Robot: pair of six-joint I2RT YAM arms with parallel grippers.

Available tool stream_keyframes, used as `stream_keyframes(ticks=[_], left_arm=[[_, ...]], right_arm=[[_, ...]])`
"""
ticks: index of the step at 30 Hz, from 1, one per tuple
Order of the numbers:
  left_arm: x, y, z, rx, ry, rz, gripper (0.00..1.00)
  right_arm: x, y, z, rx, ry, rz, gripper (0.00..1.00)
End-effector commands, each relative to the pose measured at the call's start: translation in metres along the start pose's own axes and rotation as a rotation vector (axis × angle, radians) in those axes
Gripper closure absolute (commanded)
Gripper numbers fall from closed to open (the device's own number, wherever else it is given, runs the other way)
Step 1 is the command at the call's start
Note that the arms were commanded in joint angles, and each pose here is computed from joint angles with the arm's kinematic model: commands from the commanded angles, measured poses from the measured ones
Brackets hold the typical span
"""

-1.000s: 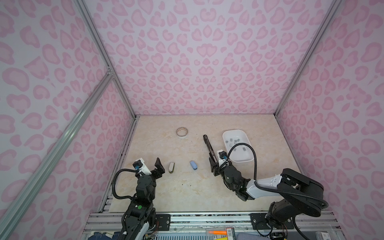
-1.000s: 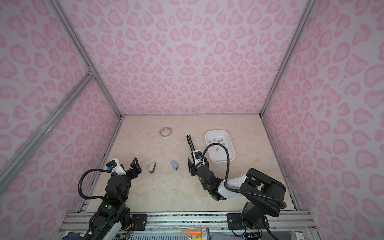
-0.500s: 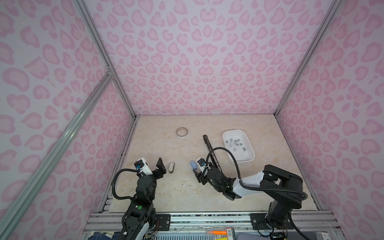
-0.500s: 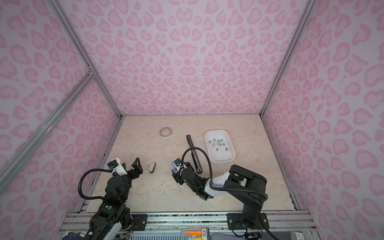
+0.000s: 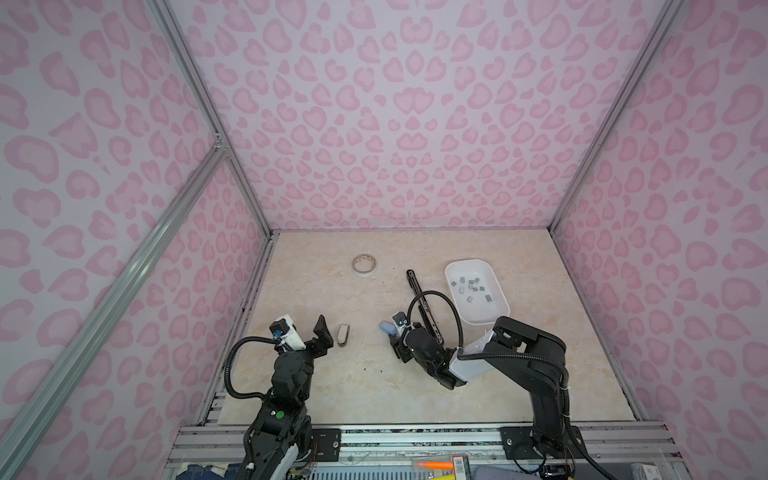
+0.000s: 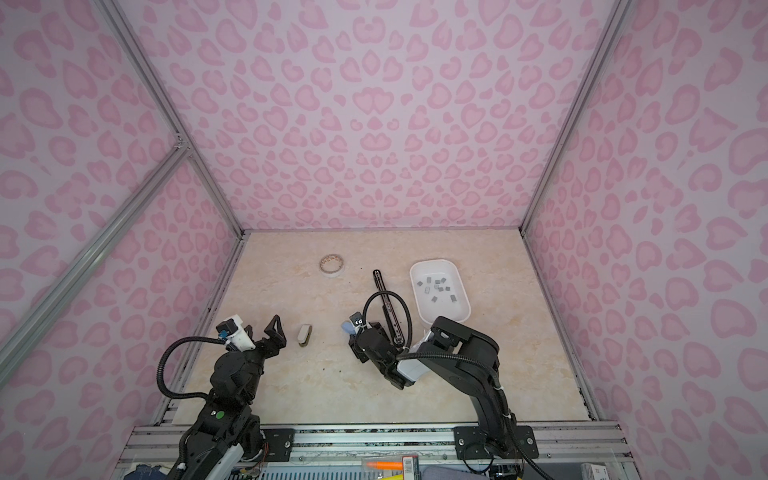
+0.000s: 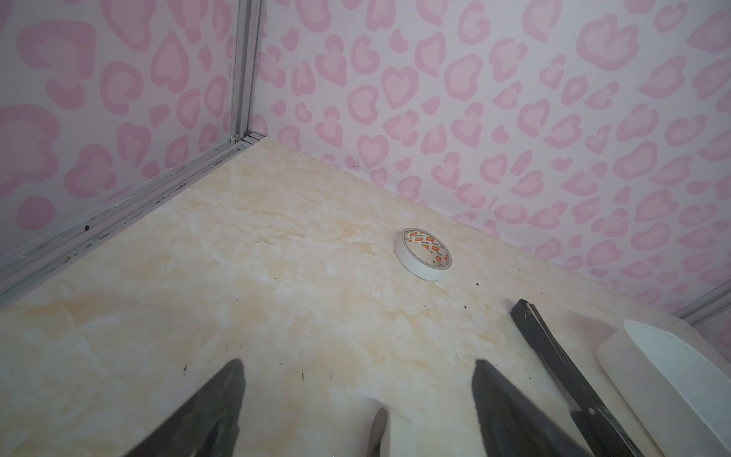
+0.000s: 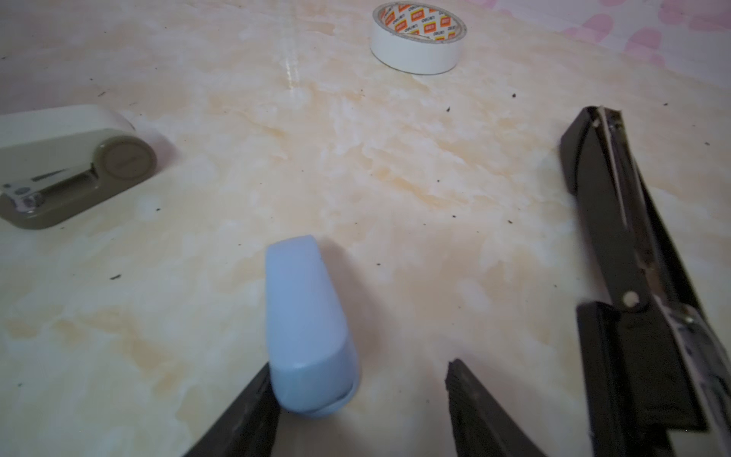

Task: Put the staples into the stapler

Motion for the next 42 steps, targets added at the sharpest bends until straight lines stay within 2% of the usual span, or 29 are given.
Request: stream_keyframes(ticks=[1, 9, 13, 15, 20, 23, 28, 30, 33, 36, 38, 42], left_arm=[[-0.003, 0.004, 0.001, -0.027, -0.021, -0.006, 0.10], [-0.008, 0.004, 0.003, -0.021, -0.056, 0.004, 0.10], [-0.020, 0.004, 0.004, 0.024, -0.151, 0.024, 0.10], [-0.031, 0.004, 0.004, 0.069, -0.240, 0.040, 0.13], [-0.056, 0.008, 0.006, 0.207, -0.347, 0.060, 0.21], [-0.072, -0.005, 0.010, 0.333, -0.398, 0.085, 0.26], [-0.106, -0.039, 0.018, 0.474, -0.416, 0.274, 0.27], [-0.122, -0.052, 0.024, 0.554, -0.434, 0.332, 0.31], [-0.132, -0.068, 0.036, 0.641, -0.428, 0.372, 0.36], [-0.133, -0.079, 0.045, 0.675, -0.407, 0.391, 0.36], [-0.134, -0.084, 0.050, 0.706, -0.386, 0.421, 0.35], [-0.136, -0.097, 0.065, 0.772, -0.333, 0.469, 0.36]], right_arm=[[-0.006, -0.004, 0.004, 0.003, -0.006, 0.029, 0.35], [-0.022, -0.004, 0.020, 0.016, -0.016, 0.054, 0.39], [-0.025, 0.004, 0.019, 0.010, 0.005, 0.060, 0.41], [-0.025, 0.012, 0.012, -0.008, 0.019, 0.064, 0.41], [-0.035, 0.029, -0.024, -0.071, -0.013, 0.080, 0.40], [-0.047, 0.040, -0.048, -0.117, -0.051, 0.098, 0.37], [-0.063, 0.054, -0.084, -0.147, -0.081, 0.101, 0.33], [-0.070, 0.058, -0.100, -0.132, -0.087, 0.094, 0.30], [-0.090, 0.054, -0.122, -0.118, -0.139, 0.101, 0.28], [-0.115, 0.039, -0.140, -0.135, -0.178, 0.125, 0.23], [-0.135, 0.028, -0.149, -0.129, -0.195, 0.160, 0.22], [-0.177, 0.001, -0.164, -0.110, -0.318, 0.244, 0.23]])
Point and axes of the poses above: each gripper's point midway between its finger pads, its own z axis out along the fingers, its own x axis along the line the jaws close on, y = z × x, the point moved 8 cm from there along -z, back along the fingers, and after that the axes turned 9 degrees about -z, right-handed, at the moved point
